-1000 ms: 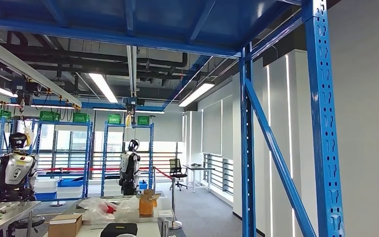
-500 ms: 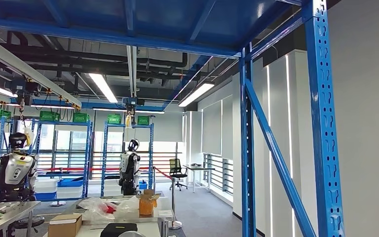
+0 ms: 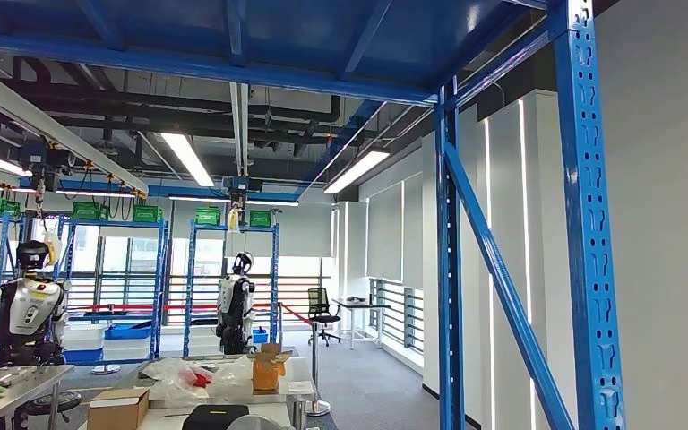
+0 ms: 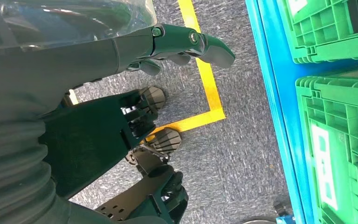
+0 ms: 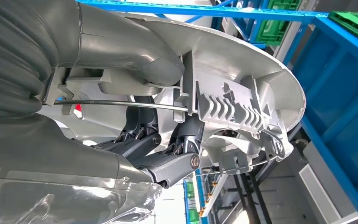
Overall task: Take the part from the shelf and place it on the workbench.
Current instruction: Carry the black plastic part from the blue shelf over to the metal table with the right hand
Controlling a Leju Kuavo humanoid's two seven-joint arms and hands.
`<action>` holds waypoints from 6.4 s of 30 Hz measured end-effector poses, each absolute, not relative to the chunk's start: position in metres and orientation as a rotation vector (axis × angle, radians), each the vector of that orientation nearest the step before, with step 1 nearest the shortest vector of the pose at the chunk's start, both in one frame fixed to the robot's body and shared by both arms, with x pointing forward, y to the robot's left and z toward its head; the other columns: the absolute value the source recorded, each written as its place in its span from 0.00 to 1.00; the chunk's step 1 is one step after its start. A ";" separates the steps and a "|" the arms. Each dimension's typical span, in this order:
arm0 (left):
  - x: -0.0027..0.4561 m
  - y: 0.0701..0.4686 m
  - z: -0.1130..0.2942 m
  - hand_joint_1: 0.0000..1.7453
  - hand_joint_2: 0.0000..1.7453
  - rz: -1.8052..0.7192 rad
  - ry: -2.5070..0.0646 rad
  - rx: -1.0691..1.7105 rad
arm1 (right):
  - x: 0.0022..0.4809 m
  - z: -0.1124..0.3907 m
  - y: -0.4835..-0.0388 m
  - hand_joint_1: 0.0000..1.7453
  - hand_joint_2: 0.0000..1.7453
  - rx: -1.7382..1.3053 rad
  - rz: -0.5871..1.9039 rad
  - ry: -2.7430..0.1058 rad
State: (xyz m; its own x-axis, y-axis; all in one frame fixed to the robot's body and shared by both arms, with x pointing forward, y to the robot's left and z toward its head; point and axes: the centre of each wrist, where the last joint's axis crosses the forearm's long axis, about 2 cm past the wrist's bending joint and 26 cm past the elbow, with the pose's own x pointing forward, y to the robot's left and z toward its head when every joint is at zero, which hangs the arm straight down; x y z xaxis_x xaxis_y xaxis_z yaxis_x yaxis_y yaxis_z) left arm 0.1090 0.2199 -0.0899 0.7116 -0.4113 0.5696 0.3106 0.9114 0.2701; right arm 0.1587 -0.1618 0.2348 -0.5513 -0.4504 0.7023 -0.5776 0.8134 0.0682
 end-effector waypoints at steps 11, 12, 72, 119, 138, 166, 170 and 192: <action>0.108 0.218 -0.090 0.00 1.00 -0.379 -0.657 0.158 | 0.158 0.235 -0.161 1.00 1.00 0.701 0.213 -2.244; 0.108 0.218 -0.090 0.00 1.00 -0.378 -0.656 0.158 | 0.158 0.235 -0.162 1.00 1.00 0.697 0.211 -2.242; 0.108 0.223 -0.091 0.00 1.00 -0.323 -0.612 0.155 | 0.154 0.231 -0.169 1.00 1.00 0.575 0.114 -2.205; 0.108 0.222 -0.091 0.00 1.00 -0.288 -0.609 0.166 | 0.153 0.228 -0.172 1.00 1.00 0.568 0.070 -2.174; 0.109 0.227 -0.092 0.00 1.00 -0.272 -0.602 0.190 | 0.154 0.227 -0.173 1.00 1.00 0.570 0.020 -2.148; 0.098 0.242 -0.095 0.00 1.00 -0.213 -0.585 0.260 | 0.158 0.223 -0.173 1.00 1.00 0.627 -0.023 -2.113; 0.093 0.250 -0.097 0.00 1.00 -0.203 -0.573 0.290 | 0.159 0.221 -0.173 1.00 1.00 0.641 -0.037 -2.115; 0.071 0.242 -0.100 0.00 1.00 -0.124 -0.570 0.240 | 0.159 0.208 -0.181 1.00 1.00 0.547 -0.151 -2.060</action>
State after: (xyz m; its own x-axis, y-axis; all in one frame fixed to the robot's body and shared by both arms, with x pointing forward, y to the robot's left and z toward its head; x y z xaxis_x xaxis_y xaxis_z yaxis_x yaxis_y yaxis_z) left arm 0.0707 0.2417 -0.0996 0.8352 -0.1818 0.5190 0.0496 0.9648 0.2582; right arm 0.1587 -0.1813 0.2081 -0.4356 -0.4388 0.7859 -0.3199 0.8916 0.3205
